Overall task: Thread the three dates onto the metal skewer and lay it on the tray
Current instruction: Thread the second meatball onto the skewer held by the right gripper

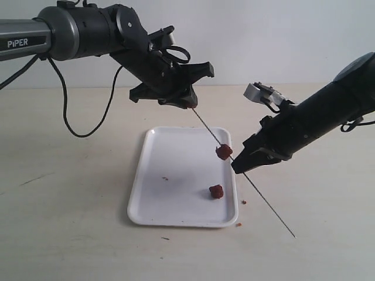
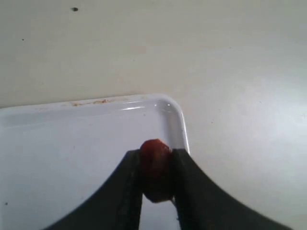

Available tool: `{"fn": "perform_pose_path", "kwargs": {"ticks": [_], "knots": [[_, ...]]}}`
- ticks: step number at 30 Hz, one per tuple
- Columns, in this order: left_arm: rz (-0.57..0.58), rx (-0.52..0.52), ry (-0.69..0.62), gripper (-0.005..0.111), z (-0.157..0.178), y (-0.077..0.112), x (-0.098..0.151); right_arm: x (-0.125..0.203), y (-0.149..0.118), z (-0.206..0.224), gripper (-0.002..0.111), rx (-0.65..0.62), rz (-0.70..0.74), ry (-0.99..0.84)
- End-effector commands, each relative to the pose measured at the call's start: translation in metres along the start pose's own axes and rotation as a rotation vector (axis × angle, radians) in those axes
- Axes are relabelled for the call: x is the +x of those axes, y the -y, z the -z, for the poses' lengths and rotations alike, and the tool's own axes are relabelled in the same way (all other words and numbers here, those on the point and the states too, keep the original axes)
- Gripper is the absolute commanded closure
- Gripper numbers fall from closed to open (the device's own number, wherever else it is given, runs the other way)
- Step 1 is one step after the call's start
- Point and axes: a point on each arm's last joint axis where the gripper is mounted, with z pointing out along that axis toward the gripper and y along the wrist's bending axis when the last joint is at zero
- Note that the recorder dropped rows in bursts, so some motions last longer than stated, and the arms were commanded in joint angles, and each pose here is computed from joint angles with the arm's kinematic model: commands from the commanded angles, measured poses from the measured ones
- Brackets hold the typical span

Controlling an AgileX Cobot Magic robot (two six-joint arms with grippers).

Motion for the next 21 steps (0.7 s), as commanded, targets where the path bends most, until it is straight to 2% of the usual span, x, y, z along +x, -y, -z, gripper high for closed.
{"fn": "perform_pose_path", "kwargs": {"ticks": [1, 21], "knots": [[-0.007, 0.017, 0.016, 0.084, 0.005, 0.007, -0.001, -0.006, 0.002, 0.001, 0.108, 0.020, -0.023, 0.062], [0.002, 0.025, -0.042, 0.084, 0.004, 0.010, 0.005, -0.024, 0.001, -0.002, 0.108, -0.053, -0.004, 0.282]]}}
